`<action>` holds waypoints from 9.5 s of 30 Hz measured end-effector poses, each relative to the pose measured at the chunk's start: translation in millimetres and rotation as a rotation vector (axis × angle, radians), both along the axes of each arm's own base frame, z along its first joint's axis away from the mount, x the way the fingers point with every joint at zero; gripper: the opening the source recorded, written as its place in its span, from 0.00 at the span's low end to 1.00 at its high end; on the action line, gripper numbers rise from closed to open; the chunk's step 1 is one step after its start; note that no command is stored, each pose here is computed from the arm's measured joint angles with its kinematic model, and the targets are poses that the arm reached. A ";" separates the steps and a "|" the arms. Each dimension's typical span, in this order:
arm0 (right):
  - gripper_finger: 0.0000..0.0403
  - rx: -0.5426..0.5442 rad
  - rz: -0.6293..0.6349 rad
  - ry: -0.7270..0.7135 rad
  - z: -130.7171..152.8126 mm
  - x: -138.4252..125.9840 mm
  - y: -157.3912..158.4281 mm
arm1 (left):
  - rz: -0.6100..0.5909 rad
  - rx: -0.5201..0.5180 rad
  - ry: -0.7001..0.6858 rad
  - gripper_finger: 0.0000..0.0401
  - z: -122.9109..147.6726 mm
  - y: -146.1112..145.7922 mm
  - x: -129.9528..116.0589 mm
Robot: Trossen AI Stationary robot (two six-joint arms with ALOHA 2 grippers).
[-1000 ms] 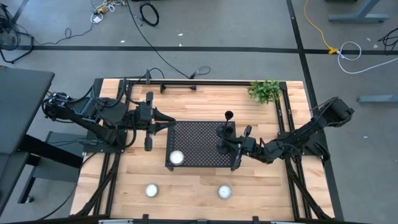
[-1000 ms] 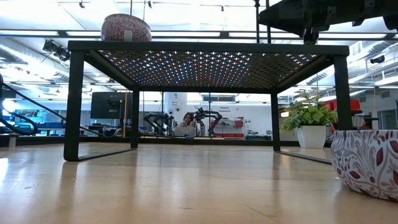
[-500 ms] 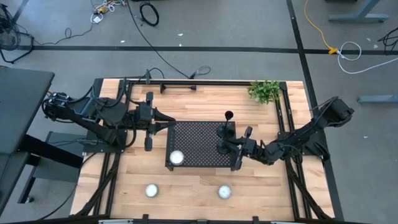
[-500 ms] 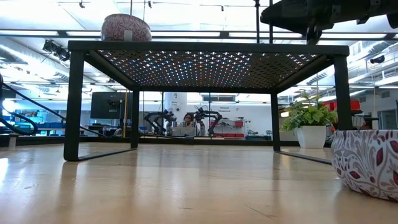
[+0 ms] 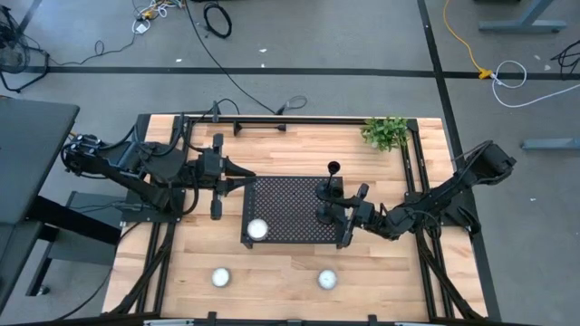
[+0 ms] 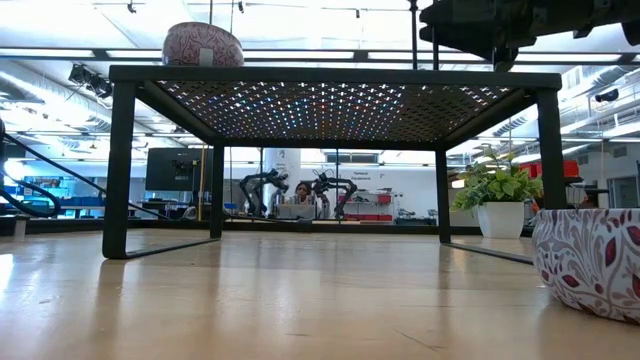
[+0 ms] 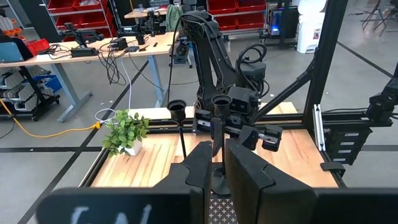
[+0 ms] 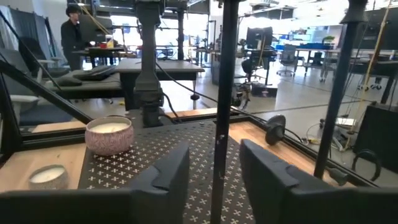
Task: Pick & Place candle stick holders
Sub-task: Put the red patterned scented candle on the shelf aligned with the other scented candle
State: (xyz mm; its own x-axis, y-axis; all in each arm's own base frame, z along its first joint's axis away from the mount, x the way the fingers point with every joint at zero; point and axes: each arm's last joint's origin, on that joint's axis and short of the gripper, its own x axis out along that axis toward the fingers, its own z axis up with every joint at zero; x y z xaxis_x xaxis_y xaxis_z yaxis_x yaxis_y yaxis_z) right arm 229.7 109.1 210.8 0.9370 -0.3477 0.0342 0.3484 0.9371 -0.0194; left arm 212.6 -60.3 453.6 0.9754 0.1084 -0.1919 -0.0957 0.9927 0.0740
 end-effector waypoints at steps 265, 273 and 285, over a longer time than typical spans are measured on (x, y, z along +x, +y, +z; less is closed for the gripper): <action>0.00 -0.066 0.236 0.621 236.3 130.0 -53.3 | -0.040 -0.076 0.154 0.74 -32.9 10.5 37.0; 0.00 -0.067 0.237 0.627 235.8 129.6 -53.4 | -0.039 -0.054 0.190 0.74 -46.2 7.2 58.0; 0.00 -0.064 0.247 0.631 236.0 128.7 -53.2 | -0.047 -0.036 0.158 0.74 -46.2 7.4 65.3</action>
State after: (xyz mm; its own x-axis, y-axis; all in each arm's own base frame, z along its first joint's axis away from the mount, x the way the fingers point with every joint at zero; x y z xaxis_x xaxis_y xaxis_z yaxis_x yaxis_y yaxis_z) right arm 358.4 55.9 446.8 0.8359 -0.1359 -0.5318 0.0277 0.9781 -0.2065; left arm 278.0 -52.9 407.4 0.9366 0.0536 -0.3462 -0.0391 0.9981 0.0486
